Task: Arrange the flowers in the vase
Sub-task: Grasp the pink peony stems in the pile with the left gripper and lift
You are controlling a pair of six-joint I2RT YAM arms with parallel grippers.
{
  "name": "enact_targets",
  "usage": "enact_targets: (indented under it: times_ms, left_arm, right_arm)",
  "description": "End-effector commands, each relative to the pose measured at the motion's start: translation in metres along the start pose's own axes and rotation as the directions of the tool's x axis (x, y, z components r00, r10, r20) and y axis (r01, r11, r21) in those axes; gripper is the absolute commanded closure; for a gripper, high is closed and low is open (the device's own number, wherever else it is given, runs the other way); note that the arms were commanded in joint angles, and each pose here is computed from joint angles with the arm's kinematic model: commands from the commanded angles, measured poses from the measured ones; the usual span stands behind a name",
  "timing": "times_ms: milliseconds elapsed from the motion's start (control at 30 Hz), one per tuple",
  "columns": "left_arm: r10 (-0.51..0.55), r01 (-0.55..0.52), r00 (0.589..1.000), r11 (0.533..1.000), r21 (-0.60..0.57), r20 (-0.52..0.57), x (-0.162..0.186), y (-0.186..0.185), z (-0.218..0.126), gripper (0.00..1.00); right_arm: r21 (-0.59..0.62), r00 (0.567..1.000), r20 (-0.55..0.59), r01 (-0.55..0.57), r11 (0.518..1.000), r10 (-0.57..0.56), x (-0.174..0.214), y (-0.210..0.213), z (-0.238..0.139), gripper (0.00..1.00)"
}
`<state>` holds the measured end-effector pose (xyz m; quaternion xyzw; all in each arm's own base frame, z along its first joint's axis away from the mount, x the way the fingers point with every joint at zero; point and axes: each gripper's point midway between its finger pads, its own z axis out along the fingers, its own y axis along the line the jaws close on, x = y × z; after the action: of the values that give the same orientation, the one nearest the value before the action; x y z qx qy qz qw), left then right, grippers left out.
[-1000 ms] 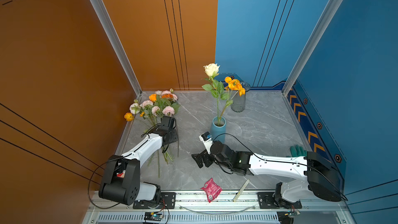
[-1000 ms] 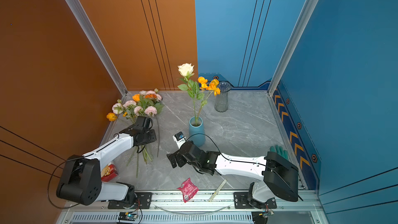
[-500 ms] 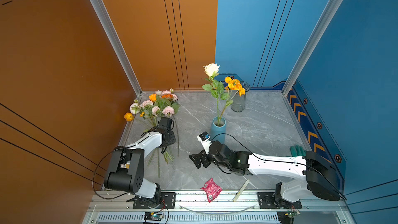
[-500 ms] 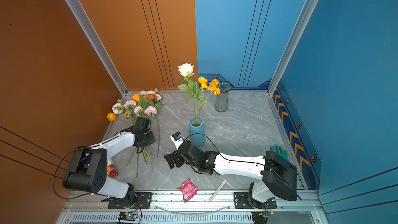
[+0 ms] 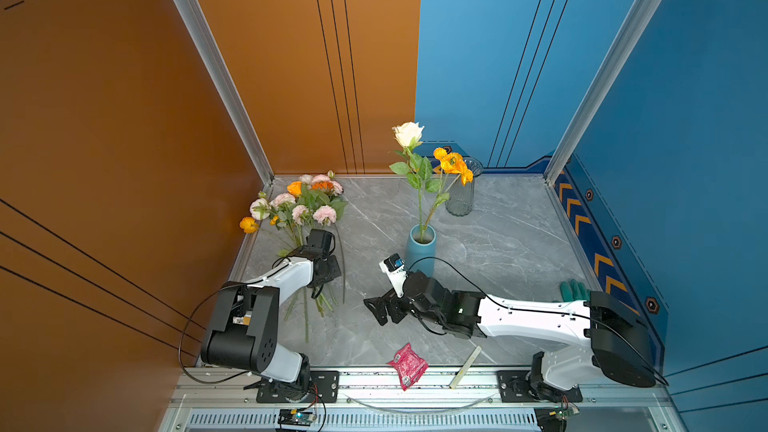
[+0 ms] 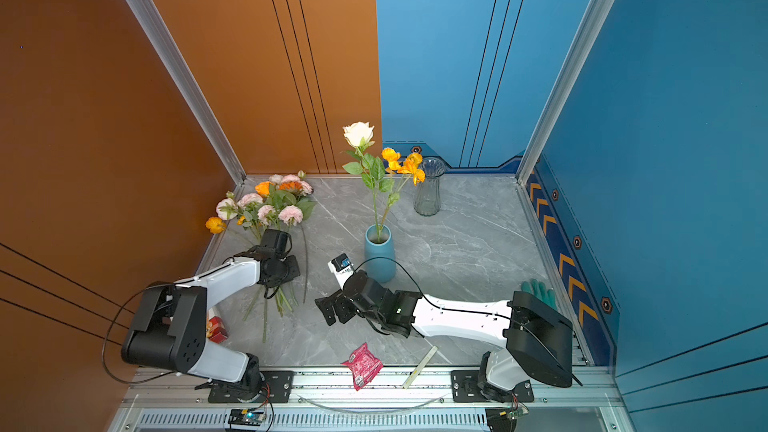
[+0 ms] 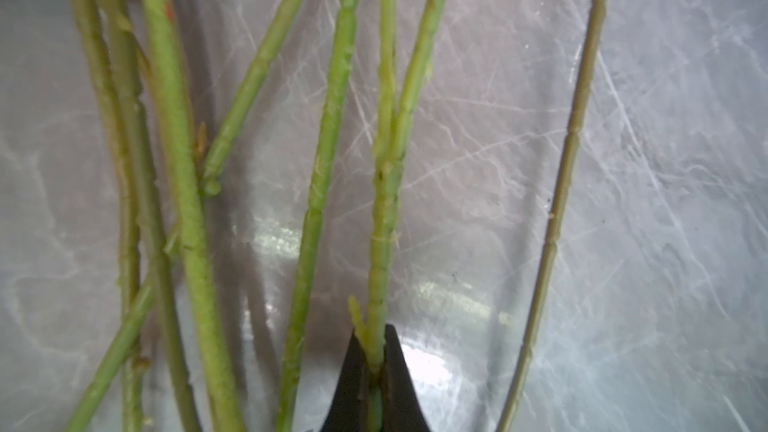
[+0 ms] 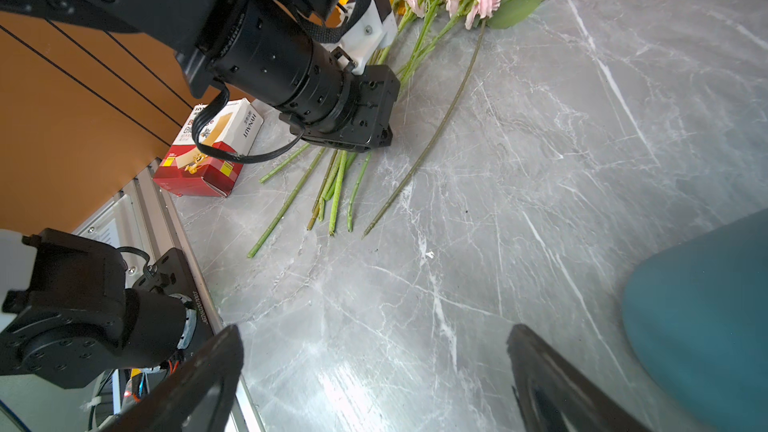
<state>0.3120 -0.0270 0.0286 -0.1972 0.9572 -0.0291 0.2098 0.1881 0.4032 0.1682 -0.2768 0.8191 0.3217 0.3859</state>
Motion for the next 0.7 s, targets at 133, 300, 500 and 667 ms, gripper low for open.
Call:
enact_targets:
  times_ms: [133, 300, 500, 667]
  left_arm:
    - [-0.057, 0.046, 0.996, 0.985, 0.164, 0.066, -0.015, -0.015, -0.051, 1.0]
    - [-0.119, 0.077, 0.99, 0.898, 0.433, 0.07, -0.029, -0.046, -0.086, 1.0]
    - [-0.156, 0.049, 0.983, 0.728, 0.684, 0.095, -0.048, -0.082, -0.135, 1.0]
    - [-0.214, 0.03, 0.97, 0.579, 0.815, 0.117, -0.065, -0.1, -0.175, 1.0]
  right_arm:
    - [-0.006, 1.0, 0.007, -0.019, 1.0, 0.02, -0.007, 0.004, 0.003, 0.0]
    - [-0.013, 1.0, 0.008, -0.021, 1.0, 0.021, -0.009, 0.005, 0.006, 0.0]
    - [-0.022, 1.0, 0.011, -0.021, 1.0, 0.021, -0.01, 0.008, 0.007, 0.0]
    - [-0.022, 1.0, 0.013, -0.019, 1.0, 0.02, -0.011, 0.008, 0.006, 0.0]
